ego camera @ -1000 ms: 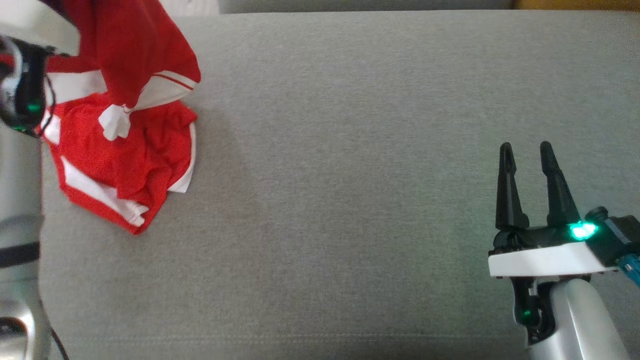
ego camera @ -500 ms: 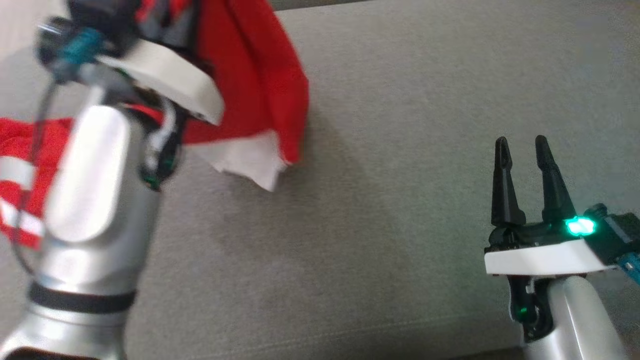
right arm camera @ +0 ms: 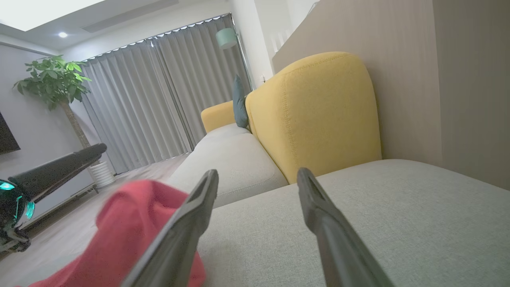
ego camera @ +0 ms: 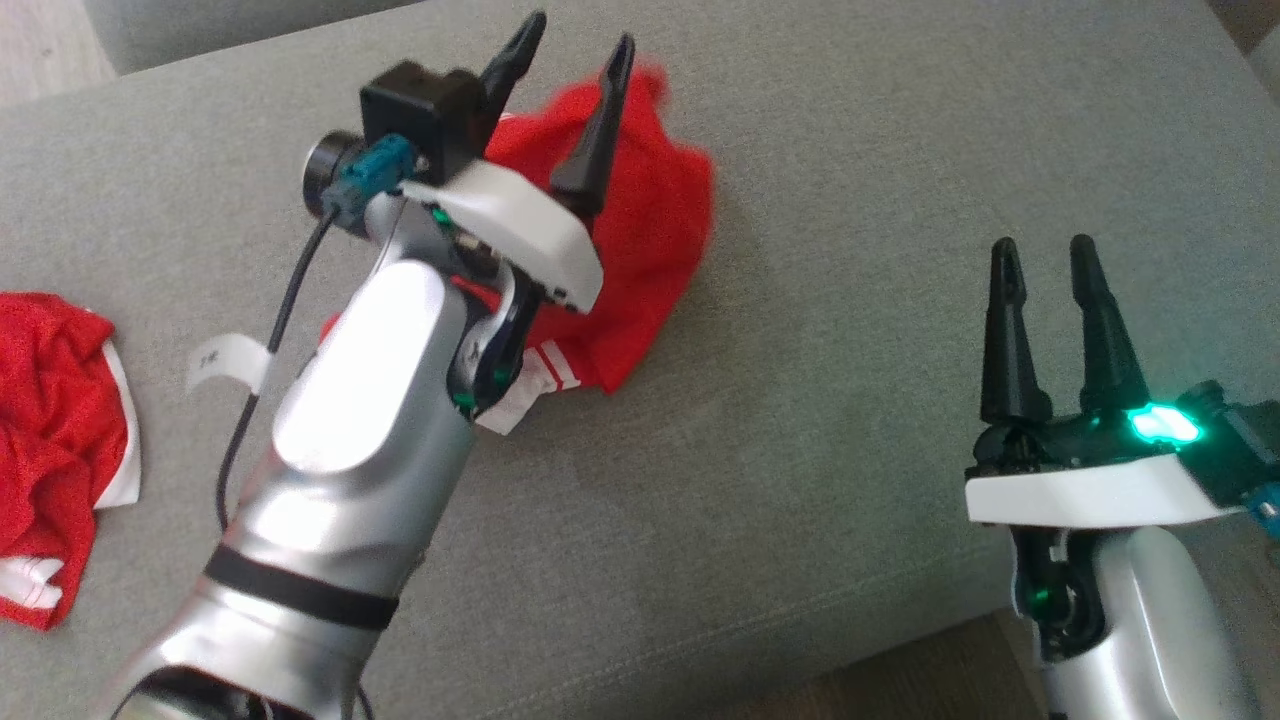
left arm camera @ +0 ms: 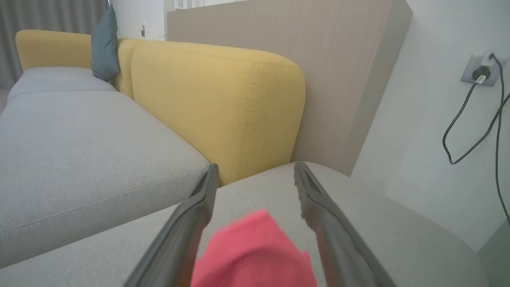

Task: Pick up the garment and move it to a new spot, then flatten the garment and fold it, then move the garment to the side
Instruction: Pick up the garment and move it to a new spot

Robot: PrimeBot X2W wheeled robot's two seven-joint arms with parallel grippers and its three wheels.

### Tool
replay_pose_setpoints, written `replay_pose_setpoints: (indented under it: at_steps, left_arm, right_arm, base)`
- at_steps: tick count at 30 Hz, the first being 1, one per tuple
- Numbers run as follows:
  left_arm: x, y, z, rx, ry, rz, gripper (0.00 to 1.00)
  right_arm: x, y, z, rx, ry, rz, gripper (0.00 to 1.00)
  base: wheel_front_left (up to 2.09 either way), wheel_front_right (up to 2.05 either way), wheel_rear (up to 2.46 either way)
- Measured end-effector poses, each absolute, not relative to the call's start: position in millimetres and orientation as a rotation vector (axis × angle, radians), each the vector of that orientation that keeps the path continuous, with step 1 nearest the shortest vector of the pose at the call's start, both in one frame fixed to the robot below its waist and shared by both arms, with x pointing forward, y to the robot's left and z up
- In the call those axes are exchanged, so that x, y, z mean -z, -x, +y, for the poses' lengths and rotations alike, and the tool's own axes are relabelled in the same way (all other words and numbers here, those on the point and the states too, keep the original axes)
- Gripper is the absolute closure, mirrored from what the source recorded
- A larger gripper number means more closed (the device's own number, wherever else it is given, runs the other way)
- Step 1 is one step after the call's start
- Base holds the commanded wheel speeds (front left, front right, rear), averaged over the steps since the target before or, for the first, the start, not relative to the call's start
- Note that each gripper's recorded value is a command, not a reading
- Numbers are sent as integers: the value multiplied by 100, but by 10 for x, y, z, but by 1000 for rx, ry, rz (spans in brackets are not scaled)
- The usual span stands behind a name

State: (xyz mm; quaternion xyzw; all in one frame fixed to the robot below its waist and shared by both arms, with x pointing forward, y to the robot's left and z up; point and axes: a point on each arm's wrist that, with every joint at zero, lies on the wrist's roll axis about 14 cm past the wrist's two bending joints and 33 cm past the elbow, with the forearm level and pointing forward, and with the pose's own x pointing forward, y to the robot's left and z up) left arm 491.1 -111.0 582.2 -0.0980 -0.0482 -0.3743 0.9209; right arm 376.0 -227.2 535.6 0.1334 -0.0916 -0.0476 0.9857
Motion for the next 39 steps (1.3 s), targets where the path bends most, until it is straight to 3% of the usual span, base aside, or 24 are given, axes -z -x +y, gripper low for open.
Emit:
replay_pose_setpoints:
  at_steps: [7,16,26,33,39]
  left_arm:
    - [-6083,-5074,-807,677,190,-204,0]
    - [-6005,-5106,116,482,95,-233,0]
    - [-5418,-4425,1113,256,58,-118,0]
    - [-5309,-3946,1338,145,107,-114,0]
    - [-5303,-3822,1341,108,160,-122,0]
  right_arm:
    - [-5379,-3839,-2199,70,-277,-195,0]
    - [-5453,-3995,-1917,-19,-261,-212,0]
    - [-5390,-4009,-1466,-146,-242,-180,0]
    - [-5429,-3954,-1305,-195,-231,-184,0]
    - [-5383,-3901,-1310,-193,-230,-170,0]
  base:
    - [0,0,0]
    - [0,0,0]
    - [0,0,0]
    - [0,0,0]
    - [0,0,0]
